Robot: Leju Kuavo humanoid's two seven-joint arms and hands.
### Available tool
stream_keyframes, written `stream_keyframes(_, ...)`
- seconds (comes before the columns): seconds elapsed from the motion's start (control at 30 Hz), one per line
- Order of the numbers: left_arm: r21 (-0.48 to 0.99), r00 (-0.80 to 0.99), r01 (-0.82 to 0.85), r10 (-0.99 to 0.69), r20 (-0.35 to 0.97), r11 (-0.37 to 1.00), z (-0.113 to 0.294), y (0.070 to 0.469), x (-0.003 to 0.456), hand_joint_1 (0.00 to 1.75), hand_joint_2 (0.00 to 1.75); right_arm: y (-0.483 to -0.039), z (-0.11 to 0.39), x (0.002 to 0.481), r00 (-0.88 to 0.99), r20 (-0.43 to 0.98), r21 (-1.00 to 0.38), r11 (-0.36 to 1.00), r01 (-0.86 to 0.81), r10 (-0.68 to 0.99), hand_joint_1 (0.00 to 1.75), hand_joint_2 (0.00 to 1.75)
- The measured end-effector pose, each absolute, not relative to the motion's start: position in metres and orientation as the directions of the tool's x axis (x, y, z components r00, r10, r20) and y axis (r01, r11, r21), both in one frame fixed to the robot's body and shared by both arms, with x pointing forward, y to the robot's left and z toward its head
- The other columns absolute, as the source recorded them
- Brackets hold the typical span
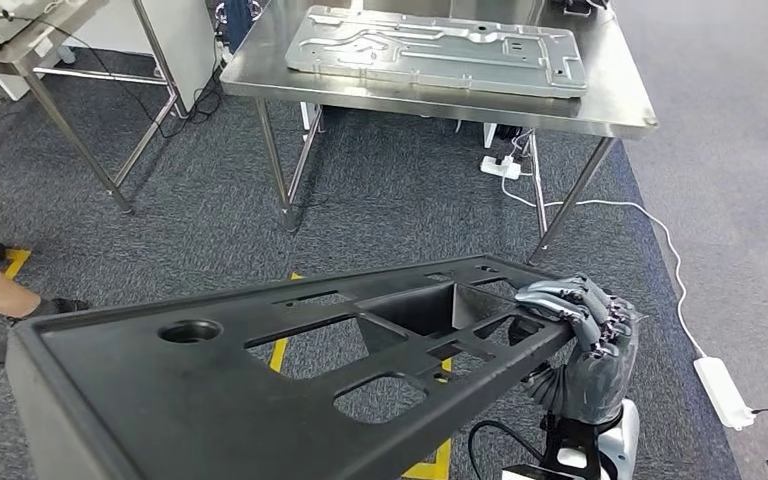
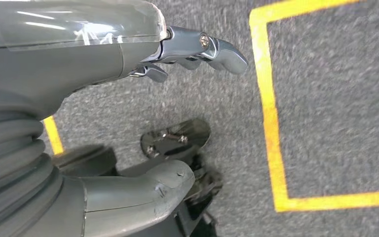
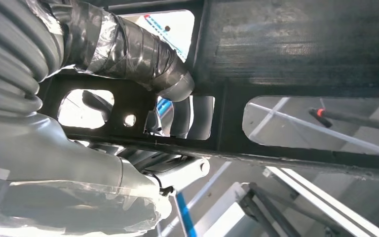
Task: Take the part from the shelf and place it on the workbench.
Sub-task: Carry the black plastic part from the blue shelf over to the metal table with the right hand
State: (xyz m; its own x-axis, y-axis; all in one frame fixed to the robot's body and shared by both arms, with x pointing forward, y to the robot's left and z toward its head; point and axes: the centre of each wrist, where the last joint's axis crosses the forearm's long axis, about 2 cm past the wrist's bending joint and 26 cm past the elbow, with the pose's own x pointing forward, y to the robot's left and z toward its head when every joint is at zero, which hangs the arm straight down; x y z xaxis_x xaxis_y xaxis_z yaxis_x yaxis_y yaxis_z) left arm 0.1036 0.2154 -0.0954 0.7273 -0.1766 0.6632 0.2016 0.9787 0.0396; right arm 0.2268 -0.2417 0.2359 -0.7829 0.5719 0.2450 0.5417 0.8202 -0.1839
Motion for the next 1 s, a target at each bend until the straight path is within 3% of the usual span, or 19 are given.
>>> stream_keyframes(1.0, 0.023, 0.72, 0.208, -0.169, 0.673, 0.978, -0.0957, 0.2163, 0.1031, 0.0, 1.75, -0.2431, 0.2375, 0.2298, -0.781, 0.237, -0.179, 0.817, 0.549, 0.577, 1.75, 1.75)
